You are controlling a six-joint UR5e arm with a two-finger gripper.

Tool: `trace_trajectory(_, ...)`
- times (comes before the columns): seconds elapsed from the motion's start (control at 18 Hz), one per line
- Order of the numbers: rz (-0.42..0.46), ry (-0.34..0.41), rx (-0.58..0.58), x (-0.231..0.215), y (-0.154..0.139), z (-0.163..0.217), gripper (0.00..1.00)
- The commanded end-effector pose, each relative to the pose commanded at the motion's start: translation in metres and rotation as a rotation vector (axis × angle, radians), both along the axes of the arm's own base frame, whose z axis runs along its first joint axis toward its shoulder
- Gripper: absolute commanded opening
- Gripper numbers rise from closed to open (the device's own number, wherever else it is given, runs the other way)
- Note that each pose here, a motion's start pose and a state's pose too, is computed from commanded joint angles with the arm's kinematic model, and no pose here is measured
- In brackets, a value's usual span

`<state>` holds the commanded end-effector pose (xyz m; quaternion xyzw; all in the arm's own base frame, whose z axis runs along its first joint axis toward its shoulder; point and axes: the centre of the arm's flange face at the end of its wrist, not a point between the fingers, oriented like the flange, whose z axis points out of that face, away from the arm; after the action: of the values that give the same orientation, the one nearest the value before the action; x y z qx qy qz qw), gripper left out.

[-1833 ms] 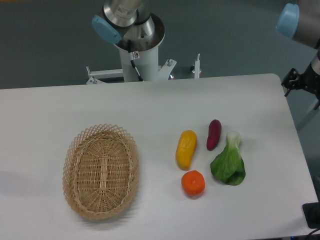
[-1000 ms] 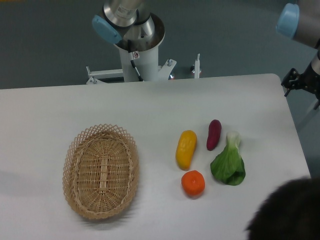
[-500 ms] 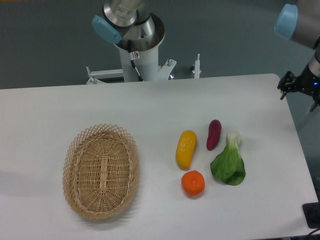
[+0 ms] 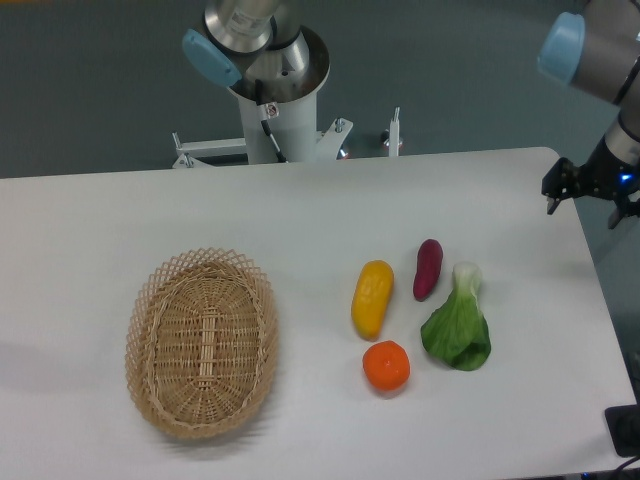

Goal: Pick up the mango from the table
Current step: 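Move the open gripper over the produce toward the yellow mango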

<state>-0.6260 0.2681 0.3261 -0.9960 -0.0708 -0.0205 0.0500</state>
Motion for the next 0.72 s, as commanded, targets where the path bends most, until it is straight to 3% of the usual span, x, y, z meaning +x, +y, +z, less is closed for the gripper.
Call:
trace_trajectory(0.17, -0.028, -0.027, -0.005, 0.028, 0.024, -0.009, 1.0)
trace_trajectory(0.33, -0.001, -0.039, -0.007, 0.046, 0.052, -0.01, 1.0)
trace_trajectory(0.72, 0.07, -0.122, 0.111, 0.073, 0.099, -0.017, 1.0)
